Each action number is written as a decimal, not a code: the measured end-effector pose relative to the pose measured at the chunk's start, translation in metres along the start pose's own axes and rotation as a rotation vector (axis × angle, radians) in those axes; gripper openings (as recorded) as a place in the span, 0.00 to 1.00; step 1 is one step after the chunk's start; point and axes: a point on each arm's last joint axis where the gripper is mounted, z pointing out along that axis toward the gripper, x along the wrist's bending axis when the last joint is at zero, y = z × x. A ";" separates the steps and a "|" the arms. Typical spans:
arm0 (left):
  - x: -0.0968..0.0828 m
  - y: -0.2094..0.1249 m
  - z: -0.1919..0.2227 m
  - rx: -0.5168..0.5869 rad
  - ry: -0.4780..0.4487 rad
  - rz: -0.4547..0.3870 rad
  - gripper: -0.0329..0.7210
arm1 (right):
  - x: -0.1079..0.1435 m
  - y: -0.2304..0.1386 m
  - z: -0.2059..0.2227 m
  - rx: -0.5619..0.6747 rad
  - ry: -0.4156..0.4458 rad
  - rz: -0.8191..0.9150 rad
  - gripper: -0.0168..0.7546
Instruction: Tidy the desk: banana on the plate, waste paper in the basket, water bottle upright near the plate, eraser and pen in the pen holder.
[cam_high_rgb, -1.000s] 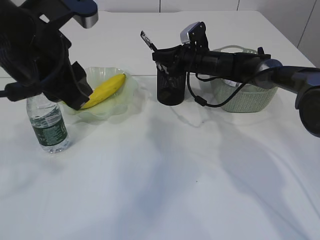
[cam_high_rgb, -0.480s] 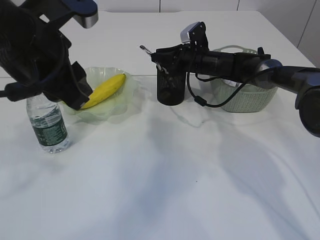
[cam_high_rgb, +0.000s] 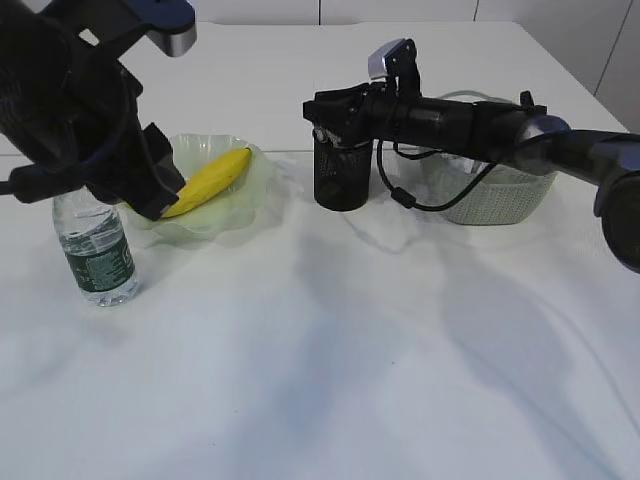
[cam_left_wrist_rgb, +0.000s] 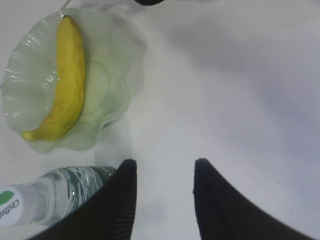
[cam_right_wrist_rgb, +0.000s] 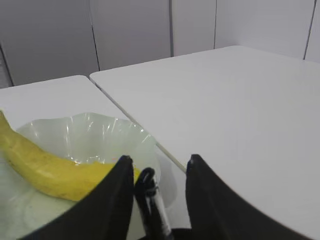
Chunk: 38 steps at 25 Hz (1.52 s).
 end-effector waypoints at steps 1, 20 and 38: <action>0.000 0.000 0.000 0.000 0.000 0.000 0.40 | -0.001 0.003 -0.001 -0.008 0.003 0.005 0.38; 0.001 -0.001 0.000 0.011 0.016 0.018 0.40 | -0.013 0.121 -0.040 -0.046 0.083 -0.032 0.47; 0.006 -0.001 -0.020 -0.039 0.036 -0.066 0.40 | 0.048 0.282 -0.117 0.390 -0.141 0.068 0.47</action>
